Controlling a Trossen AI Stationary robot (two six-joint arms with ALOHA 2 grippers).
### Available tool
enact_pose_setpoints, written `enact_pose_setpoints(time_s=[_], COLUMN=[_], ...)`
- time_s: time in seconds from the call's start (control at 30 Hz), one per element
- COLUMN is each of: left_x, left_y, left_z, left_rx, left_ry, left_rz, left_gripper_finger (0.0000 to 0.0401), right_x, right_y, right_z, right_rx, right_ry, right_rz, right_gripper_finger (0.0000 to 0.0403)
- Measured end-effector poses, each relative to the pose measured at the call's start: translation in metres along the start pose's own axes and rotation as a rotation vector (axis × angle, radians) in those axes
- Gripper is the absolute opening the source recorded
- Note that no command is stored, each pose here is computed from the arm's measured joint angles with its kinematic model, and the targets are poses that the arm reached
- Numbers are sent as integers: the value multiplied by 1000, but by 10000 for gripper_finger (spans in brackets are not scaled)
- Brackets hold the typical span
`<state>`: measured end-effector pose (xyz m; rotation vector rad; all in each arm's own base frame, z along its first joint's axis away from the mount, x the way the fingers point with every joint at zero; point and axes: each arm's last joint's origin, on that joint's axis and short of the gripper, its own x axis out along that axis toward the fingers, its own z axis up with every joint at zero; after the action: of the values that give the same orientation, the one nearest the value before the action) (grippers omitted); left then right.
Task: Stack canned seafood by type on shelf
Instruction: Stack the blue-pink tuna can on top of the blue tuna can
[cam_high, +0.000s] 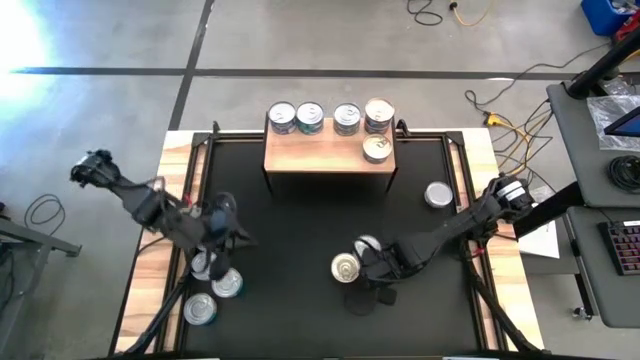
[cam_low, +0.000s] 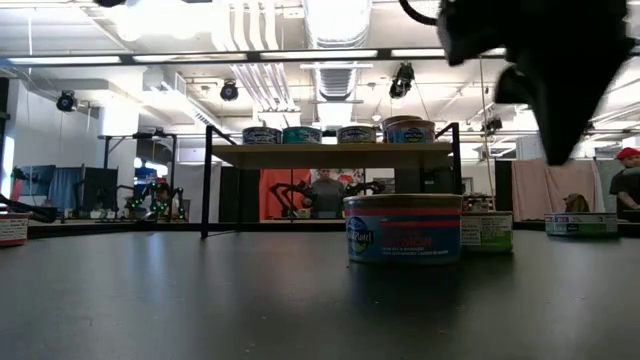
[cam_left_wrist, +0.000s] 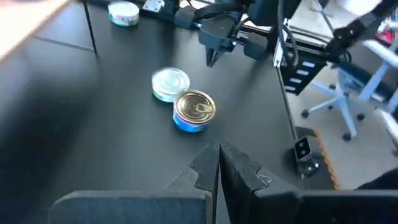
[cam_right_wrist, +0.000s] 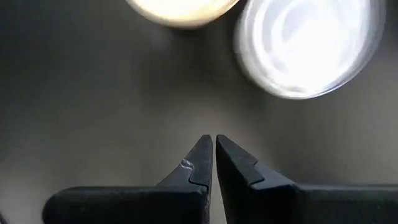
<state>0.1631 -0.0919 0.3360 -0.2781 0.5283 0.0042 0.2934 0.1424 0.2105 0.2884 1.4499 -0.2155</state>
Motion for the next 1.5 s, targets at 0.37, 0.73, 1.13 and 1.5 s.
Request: enact_pose_setpoints(time_s=[0.37,0.73,1.13,1.5], left_x=[81,181,255,285], left_y=[-3,40,50,44], left_z=[-34,-39,-74,-88], left_rx=[-50,5,29,-7], left_ry=[-2,142,176,244], left_rz=[124,25,136,72], left_gripper_finger=[8,88,55,40], right_x=[10,14,58,59], right_y=[52,69,105,86], right_z=[-41,-67,-90,-62], right_rx=[199,182,160,166], right_ry=[-103,-144,-70,-477], right_rz=[158,133,206,-24], right_gripper_finger=[13,13,119,356])
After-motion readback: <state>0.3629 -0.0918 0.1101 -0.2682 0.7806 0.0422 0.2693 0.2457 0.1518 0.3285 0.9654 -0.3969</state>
